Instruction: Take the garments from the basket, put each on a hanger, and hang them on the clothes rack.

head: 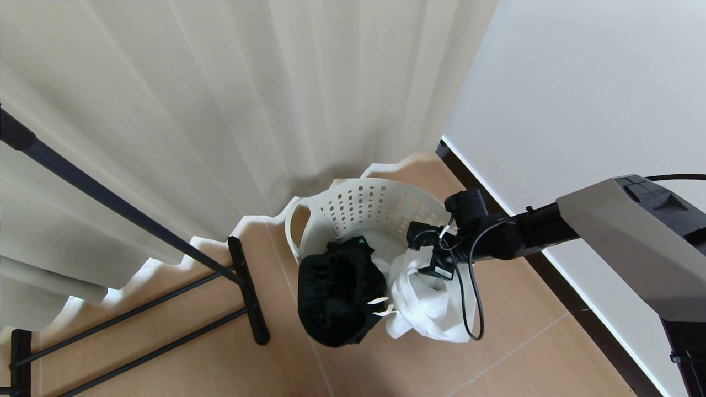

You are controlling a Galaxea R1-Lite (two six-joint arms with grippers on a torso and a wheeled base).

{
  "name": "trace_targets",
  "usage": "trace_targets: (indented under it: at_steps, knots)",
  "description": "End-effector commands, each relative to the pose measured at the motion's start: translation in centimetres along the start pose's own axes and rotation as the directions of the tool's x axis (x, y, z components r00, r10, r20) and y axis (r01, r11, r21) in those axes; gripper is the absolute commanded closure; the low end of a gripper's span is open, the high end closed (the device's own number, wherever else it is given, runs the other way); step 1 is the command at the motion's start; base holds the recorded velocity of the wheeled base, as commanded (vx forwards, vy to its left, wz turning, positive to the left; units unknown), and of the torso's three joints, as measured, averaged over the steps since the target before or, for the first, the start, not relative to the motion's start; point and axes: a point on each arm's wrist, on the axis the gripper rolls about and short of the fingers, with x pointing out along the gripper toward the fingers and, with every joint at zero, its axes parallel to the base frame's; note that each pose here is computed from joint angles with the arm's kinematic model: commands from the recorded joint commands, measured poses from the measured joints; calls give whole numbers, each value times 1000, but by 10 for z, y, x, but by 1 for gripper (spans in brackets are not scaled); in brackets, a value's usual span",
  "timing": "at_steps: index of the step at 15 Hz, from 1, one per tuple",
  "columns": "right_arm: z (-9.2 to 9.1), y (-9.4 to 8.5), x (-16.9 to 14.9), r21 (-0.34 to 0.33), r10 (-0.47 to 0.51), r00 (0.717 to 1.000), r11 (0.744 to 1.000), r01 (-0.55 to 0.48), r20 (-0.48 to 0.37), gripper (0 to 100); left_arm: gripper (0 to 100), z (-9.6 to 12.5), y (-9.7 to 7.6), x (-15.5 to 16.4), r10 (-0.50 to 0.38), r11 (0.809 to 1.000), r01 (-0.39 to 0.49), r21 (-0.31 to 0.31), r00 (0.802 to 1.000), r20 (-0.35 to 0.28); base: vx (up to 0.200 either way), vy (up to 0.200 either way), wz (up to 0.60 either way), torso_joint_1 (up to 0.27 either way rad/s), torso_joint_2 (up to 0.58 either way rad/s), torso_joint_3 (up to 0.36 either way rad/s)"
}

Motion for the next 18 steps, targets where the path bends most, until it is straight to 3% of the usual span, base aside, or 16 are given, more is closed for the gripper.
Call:
trace_targets:
  at_steps: [1,6,9,13,16,17,18]
  knots:
    - [1,0,0,2,2,1000,1000,-2,4,100,0,0,0,0,0,1000,0,0,1000,-1,0,0,0,0,0,0]
    - [4,0,-8,18,-5,1000,1000,5,12,100,0,0,0,0,0,1000,0,0,1000,-1,0,0,0,0,0,0]
    - [12,1,-40,14,-20,999,1000,19,36,100,0,0,0,0,0,1000,0,0,1000,-1,0,0,0,0,0,0]
    - [19,18,-122,18,-64,993,998,62,100,100,0,0,0,0,0,1000,0,0,1000,-1,0,0,0,0,0,0]
    - [18,42,-181,26,-149,966,989,146,212,100,0,0,0,0,0,1000,0,0,1000,-1,0,0,0,0,0,0]
    - [16,69,-218,11,-188,932,981,194,311,100,0,0,0,0,0,1000,0,0,1000,-1,0,0,0,0,0,0]
    - [15,84,-238,8,-203,908,976,216,366,100,0,0,0,0,0,1000,0,0,1000,-1,0,0,0,0,0,0]
